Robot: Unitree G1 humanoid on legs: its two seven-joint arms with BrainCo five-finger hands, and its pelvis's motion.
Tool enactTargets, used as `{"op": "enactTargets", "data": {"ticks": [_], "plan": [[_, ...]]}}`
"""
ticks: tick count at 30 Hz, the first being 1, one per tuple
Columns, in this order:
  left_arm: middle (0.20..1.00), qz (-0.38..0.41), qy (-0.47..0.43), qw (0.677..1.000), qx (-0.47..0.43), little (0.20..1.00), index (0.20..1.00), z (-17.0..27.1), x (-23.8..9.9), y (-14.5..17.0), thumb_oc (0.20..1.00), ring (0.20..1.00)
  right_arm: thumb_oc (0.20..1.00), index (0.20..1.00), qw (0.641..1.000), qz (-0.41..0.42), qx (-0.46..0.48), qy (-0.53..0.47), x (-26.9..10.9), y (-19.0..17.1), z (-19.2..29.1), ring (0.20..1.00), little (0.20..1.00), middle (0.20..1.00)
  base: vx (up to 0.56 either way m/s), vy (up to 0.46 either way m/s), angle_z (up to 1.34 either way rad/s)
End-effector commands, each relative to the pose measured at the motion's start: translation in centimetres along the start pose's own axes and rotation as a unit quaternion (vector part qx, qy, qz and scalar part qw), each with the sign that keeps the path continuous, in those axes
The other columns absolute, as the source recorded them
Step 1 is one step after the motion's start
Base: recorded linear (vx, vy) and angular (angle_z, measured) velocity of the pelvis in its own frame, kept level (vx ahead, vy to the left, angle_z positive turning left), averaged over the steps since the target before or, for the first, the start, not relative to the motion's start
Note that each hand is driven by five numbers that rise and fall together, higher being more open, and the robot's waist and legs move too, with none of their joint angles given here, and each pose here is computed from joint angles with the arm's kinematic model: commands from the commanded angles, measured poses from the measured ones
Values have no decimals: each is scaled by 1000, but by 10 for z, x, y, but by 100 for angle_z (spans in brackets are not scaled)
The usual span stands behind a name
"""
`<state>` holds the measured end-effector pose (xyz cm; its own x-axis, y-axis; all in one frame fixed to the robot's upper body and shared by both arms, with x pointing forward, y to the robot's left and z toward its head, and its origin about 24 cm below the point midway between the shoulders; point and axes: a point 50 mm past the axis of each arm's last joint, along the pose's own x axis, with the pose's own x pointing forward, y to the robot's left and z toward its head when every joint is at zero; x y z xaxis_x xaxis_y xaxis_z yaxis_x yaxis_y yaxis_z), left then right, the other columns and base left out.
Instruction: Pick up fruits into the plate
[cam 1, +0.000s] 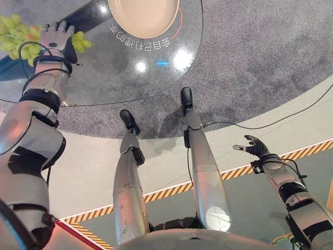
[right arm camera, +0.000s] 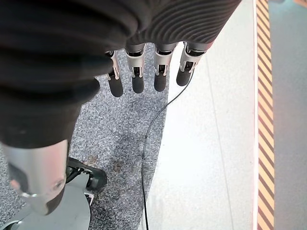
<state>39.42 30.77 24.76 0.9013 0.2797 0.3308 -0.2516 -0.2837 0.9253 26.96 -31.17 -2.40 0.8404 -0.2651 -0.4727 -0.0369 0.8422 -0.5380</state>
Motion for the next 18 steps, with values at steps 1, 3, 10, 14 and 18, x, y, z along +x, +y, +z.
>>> {"op": "enactTargets", "data": {"ticks": [1, 3, 10, 14, 18], "plan": [[1000, -27, 147, 987, 61, 1000, 1000, -77, -20, -20, 1000, 1000, 1000, 1000, 999, 8, 1, 42, -16, 3, -38, 1000, 1000, 1000, 0, 0, 0], [1000, -27, 163, 983, 75, 1000, 1000, -84, -23, -22, 1000, 1000, 1000, 1000, 999, 12, 2, 40, -16, 3, -38, 1000, 1000, 1000, 0, 0, 0], [906, -44, 188, 976, 103, 906, 906, -91, -29, -30, 906, 906, 1000, 1000, 999, 12, 4, 38, -14, 3, -35, 1000, 1000, 1000, 3, 5, 1], [200, -55, 190, 976, 96, 200, 200, -89, -30, -34, 200, 200, 1000, 1000, 999, 11, 6, 30, -13, 1, -29, 1000, 1000, 1000, 0, 0, 0], [200, -66, 187, 974, 108, 200, 200, -87, -31, -37, 200, 200, 1000, 1000, 1000, 7, 16, 19, -10, -2, -22, 1000, 1000, 1000, 0, 0, 0]]}}
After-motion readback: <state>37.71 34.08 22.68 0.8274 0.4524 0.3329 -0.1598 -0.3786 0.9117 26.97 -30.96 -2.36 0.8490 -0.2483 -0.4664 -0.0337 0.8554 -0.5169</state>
